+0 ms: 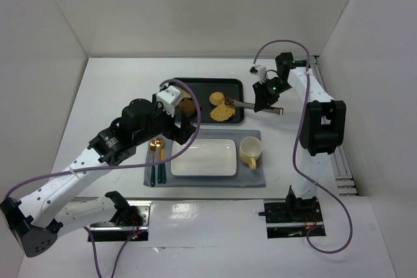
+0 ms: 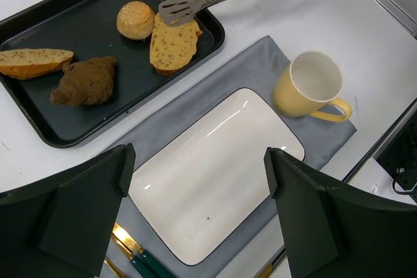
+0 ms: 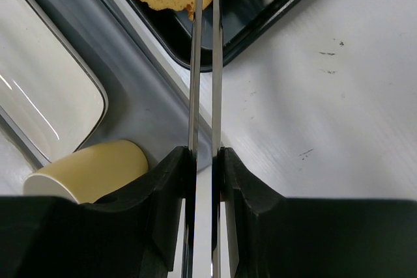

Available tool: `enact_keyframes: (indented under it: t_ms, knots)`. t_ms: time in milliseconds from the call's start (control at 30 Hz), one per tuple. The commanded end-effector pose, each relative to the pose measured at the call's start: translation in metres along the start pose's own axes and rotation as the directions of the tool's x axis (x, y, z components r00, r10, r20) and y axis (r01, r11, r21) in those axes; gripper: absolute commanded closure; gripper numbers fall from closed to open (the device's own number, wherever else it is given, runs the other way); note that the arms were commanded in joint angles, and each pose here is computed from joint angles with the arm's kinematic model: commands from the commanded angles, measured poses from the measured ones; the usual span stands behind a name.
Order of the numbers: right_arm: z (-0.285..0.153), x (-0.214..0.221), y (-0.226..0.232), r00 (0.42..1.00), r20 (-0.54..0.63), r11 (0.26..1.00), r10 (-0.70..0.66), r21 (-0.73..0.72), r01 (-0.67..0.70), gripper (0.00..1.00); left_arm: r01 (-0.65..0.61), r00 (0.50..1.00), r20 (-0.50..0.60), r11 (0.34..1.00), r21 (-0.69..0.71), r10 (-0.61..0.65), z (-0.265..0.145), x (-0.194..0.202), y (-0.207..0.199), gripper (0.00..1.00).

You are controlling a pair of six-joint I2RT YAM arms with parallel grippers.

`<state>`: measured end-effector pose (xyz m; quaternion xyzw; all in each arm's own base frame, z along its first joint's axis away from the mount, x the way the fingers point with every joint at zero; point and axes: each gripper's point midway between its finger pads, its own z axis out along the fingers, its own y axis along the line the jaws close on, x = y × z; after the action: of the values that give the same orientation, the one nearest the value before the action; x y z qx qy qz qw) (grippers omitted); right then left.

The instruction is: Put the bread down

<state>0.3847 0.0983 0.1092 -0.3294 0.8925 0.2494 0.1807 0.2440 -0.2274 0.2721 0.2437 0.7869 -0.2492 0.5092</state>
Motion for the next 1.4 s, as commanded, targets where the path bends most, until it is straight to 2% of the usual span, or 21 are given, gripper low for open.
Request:
enact_keyframes:
  t_ms: [0, 400, 567, 833, 967, 1100, 1367]
  knots:
    - [-0.017, -0.018, 0.010, 0.997, 0.066, 0.999, -0.030, -0.025, 0.032, 0.98, -0.005, 0.998, 0.070, 1.000, 0.000, 0.005, -0.004, -0.016, -0.001, 0.00]
    - [-0.055, -0.037, 0.005, 0.979, 0.200, 0.999, -0.050, 0.028, 0.045, 1.00, -0.005, 0.998, 0.070, 1.000, 0.000, 0.005, -0.004, -0.016, -0.001, 0.00]
    - [-0.075, -0.045, 0.023, 0.969, 0.233, 0.996, -0.086, 0.022, 0.084, 1.00, -0.004, 0.998, 0.062, 1.000, -0.010, 0.005, -0.001, -0.014, 0.001, 0.00]
    - [-0.092, -0.044, 0.067, 0.955, 0.265, 0.983, -0.136, -0.085, 0.163, 1.00, -0.002, 0.998, 0.066, 0.999, -0.041, 0.005, -0.003, -0.013, 0.007, 0.00]
    - [-0.074, -0.026, 0.118, 0.960, 0.192, 0.948, -0.202, -0.208, 0.241, 1.00, -0.010, 0.997, 0.079, 0.998, -0.059, 0.014, -0.004, -0.014, 0.010, 0.00]
    - [-0.048, 0.002, 0.145, 0.964, 0.088, 0.925, -0.252, -0.270, 0.267, 1.00, -0.008, 0.997, 0.081, 0.997, -0.081, 0.015, -0.004, -0.014, 0.014, 0.00]
    - [-0.024, 0.036, 0.170, 0.941, -0.055, 0.903, -0.333, -0.307, 0.302, 1.00, -0.011, 0.993, 0.113, 0.992, -0.123, 0.025, -0.011, -0.020, 0.022, 0.00]
